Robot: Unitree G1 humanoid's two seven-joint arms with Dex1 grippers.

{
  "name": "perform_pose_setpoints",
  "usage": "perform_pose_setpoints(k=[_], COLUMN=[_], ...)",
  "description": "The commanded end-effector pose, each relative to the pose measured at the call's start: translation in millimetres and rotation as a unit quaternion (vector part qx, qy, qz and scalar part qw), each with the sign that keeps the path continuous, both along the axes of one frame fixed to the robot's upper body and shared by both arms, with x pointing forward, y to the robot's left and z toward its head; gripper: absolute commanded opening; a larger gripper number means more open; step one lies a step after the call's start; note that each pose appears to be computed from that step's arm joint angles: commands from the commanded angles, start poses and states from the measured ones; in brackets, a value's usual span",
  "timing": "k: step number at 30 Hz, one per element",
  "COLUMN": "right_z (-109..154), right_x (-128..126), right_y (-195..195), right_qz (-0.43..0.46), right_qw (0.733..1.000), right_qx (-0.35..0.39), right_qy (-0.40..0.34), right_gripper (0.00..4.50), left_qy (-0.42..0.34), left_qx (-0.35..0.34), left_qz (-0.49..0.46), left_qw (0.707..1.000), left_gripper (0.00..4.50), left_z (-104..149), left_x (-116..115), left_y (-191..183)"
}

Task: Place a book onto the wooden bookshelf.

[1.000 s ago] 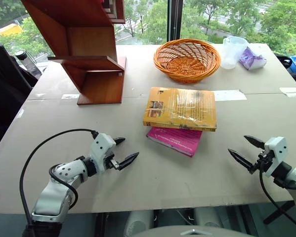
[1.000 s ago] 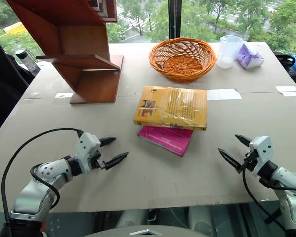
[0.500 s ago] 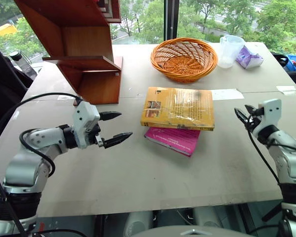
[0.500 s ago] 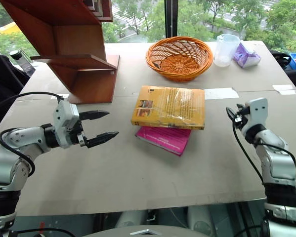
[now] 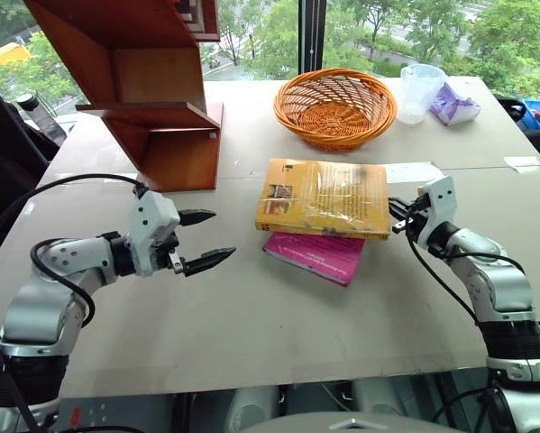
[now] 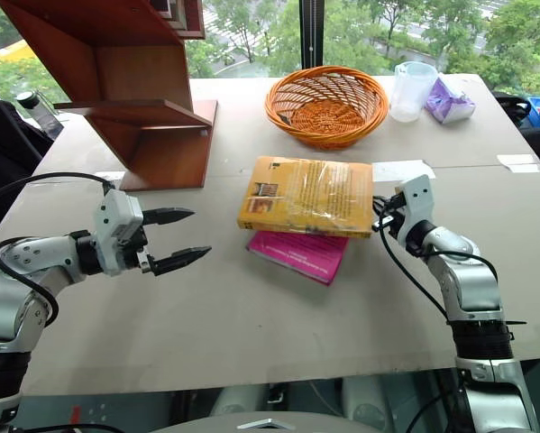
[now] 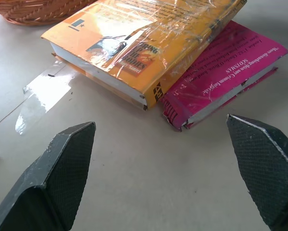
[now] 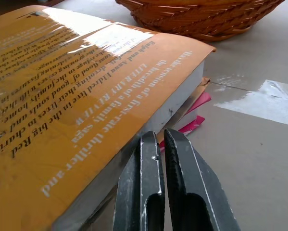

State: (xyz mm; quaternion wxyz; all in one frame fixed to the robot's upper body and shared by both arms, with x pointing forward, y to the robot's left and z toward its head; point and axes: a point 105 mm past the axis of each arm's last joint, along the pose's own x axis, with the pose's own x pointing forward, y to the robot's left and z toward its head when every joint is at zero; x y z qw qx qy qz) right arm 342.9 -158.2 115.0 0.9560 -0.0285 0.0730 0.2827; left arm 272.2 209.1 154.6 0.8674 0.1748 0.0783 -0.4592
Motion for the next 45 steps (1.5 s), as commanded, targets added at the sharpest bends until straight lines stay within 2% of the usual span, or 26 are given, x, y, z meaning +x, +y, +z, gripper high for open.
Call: perform_pose_setpoints(k=[1,10,18,23,25,27,29,31,32,34,36,37,39,41,43,45], right_z=[17,13,12,13,15,19,25,29,31,37,41,43,49,57,58,60], right_x=[-13,-34,-34,-33,-33,-40,-47,-59,-65,-77,-101,-111,-122,-137,-150,-156], right_y=[8,32,46,37,29,17,10,6,4,2,7,8,7,5,5,5], right_qz=[0.038,0.095,0.111,0.099,0.086,0.081,0.086,0.112,0.118,0.136,0.186,0.203,0.211,0.217,0.22,0.21], right_qw=[0.999,0.995,0.994,0.995,0.996,0.997,0.996,0.994,0.993,0.99,0.982,0.978,0.977,0.975,0.974,0.976], right_qx=[0.0,0.008,0.011,0.005,0.008,0.013,0.01,-0.002,-0.002,0.016,0.034,0.032,0.03,0.04,0.042,0.046], right_qy=[-0.014,0.013,0.015,0.013,0.013,0.005,-0.007,-0.015,-0.017,-0.013,0.011,0.021,0.016,0.018,0.03,0.032], right_gripper=[0.05,0.05,0.05,0.05,0.05,0.05,0.05,0.05,0.28,0.99,1.86,2.09,2.86,3.46,4.38,4.46], left_qy=[-0.035,-0.033,-0.031,-0.024,-0.012,0.057,0.112,0.17,0.206,0.262,0.307,0.328,0.367,0.388,0.415,0.437], left_qx=[0.009,0.014,0.014,-0.005,-0.029,-0.117,-0.16,-0.224,-0.28,-0.365,-0.435,-0.459,-0.49,-0.52,-0.542,-0.556], left_qz=[-0.007,-0.015,-0.014,-0.005,0.01,0.056,0.07,0.116,0.136,0.16,0.206,0.23,0.273,0.283,0.312,0.315], left_qw=[0.999,0.999,0.999,1.0,0.999,0.99,0.978,0.953,0.928,0.879,0.821,0.793,0.742,0.707,0.661,0.633], left_gripper=[4.5,4.5,4.5,4.5,4.5,4.5,4.5,4.5,4.5,4.5,4.5,4.5,4.5,4.5,4.5,4.5], left_z=[15,14,13,12,11,3,-5,-15,-19,-24,-34,-41,-52,-53,-60,-60], left_x=[-1,-1,0,0,0,1,-4,0,1,1,8,13,23,34,49,57], left_y=[-1,-3,-4,-5,-5,-8,-17,-27,-35,-50,-62,-68,-77,-86,-90,-97])
